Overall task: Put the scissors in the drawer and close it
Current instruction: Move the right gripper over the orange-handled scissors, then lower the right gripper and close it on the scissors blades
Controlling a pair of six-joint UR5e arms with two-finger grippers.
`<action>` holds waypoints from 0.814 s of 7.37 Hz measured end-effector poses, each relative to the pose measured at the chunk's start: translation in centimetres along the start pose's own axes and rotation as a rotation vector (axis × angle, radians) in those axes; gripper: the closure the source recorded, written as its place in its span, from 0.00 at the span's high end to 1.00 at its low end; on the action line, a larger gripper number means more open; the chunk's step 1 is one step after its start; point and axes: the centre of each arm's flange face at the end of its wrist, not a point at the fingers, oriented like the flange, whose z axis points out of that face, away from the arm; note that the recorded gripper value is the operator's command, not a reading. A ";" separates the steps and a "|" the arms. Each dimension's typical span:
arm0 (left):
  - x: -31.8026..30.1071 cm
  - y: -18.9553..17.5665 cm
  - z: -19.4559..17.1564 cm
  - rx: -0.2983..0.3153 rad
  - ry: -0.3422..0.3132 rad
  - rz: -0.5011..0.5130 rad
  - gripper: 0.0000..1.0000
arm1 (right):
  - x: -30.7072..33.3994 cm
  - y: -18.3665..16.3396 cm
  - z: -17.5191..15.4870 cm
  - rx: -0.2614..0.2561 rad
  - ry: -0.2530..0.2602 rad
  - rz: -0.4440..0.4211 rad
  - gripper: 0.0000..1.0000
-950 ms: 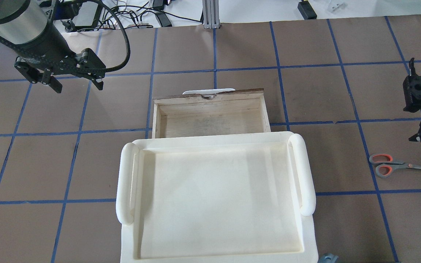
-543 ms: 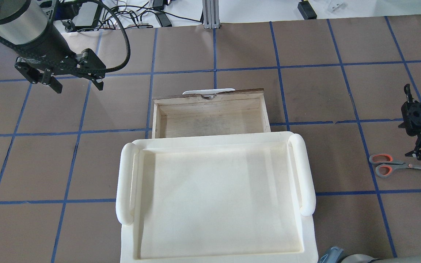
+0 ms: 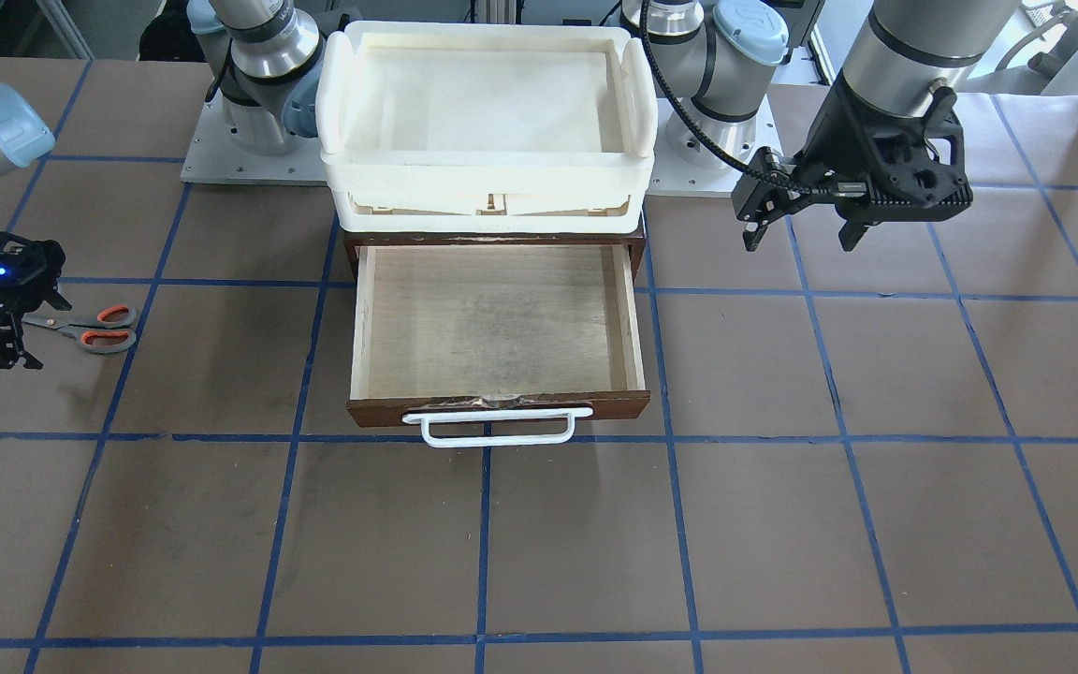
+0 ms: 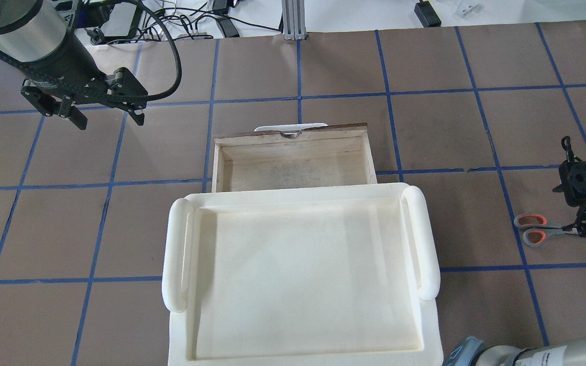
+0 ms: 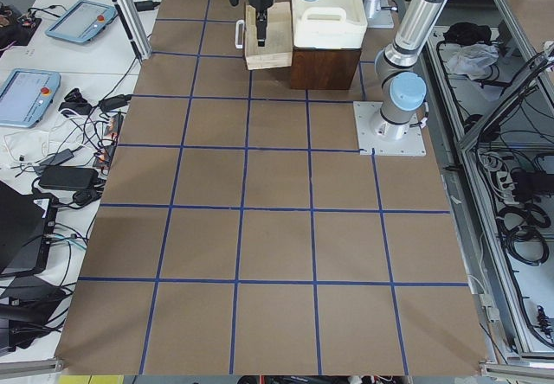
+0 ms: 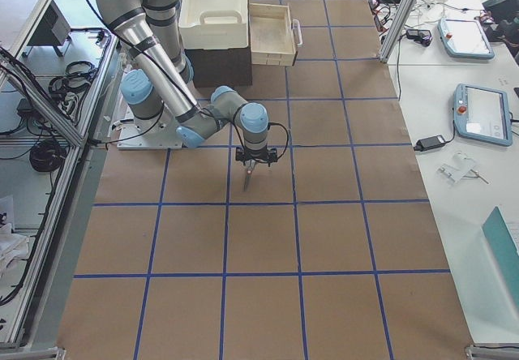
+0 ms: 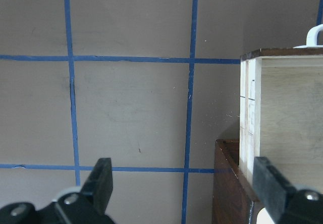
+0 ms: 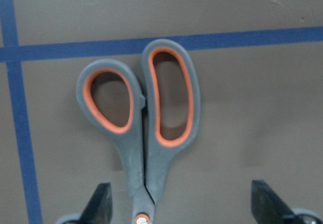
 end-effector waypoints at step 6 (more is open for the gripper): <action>-0.1 0.0 -0.1 0.002 -0.002 0.003 1.00 | -2.4 0.5 1.5 0.021 -0.040 -0.010 0.82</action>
